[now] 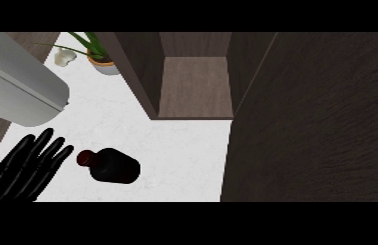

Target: Pick up the wine, place it into the cabinet and close the cabinet

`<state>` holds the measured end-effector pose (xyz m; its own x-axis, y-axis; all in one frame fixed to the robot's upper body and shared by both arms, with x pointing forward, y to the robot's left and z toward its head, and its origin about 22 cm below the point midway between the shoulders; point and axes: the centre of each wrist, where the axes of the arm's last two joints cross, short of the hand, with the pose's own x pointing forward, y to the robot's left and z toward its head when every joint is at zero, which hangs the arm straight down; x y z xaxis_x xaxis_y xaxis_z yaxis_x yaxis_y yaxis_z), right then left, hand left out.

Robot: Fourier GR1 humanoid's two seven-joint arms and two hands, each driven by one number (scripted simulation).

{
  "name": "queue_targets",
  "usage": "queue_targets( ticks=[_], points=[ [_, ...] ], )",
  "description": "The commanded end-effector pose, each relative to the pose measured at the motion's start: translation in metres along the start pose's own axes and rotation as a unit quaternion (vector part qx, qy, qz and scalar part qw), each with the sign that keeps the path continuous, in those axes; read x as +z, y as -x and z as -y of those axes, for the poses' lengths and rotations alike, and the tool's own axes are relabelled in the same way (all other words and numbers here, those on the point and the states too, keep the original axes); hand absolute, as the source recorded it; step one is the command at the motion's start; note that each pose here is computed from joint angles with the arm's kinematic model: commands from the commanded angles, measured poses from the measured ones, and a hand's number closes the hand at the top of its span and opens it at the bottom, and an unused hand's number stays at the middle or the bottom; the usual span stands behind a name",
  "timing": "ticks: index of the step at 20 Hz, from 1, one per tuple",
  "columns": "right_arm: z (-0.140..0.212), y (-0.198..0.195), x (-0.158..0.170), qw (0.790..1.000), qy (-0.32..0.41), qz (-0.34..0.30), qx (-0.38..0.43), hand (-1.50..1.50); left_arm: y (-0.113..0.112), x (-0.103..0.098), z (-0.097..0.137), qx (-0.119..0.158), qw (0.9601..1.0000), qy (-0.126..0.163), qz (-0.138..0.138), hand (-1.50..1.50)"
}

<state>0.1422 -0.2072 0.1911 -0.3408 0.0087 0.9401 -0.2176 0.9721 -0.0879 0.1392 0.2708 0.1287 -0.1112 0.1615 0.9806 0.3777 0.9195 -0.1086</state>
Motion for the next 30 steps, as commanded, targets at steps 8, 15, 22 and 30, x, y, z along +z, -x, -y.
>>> queue_targets(
  ticks=[8,15,22,30],
  points=[
    [0.004,-0.022,0.008,1.000,-0.015,0.022,-0.011,-1.50,0.001,-0.005,-0.035,0.052,0.9979,0.032,-0.021,-1.50],
    [-0.001,-0.029,0.008,1.000,-0.004,0.028,-0.012,-1.50,0.067,-0.005,-0.048,0.055,0.9977,0.024,-0.032,-1.50],
    [0.001,-0.039,0.014,1.000,-0.011,0.017,-0.008,-1.50,0.089,-0.010,-0.063,0.036,0.9992,-0.011,-0.010,-1.50],
    [0.006,-0.028,0.011,1.000,-0.013,0.018,-0.004,-1.50,0.107,-0.017,-0.053,0.039,0.9990,-0.005,-0.023,-1.50]
  ],
)
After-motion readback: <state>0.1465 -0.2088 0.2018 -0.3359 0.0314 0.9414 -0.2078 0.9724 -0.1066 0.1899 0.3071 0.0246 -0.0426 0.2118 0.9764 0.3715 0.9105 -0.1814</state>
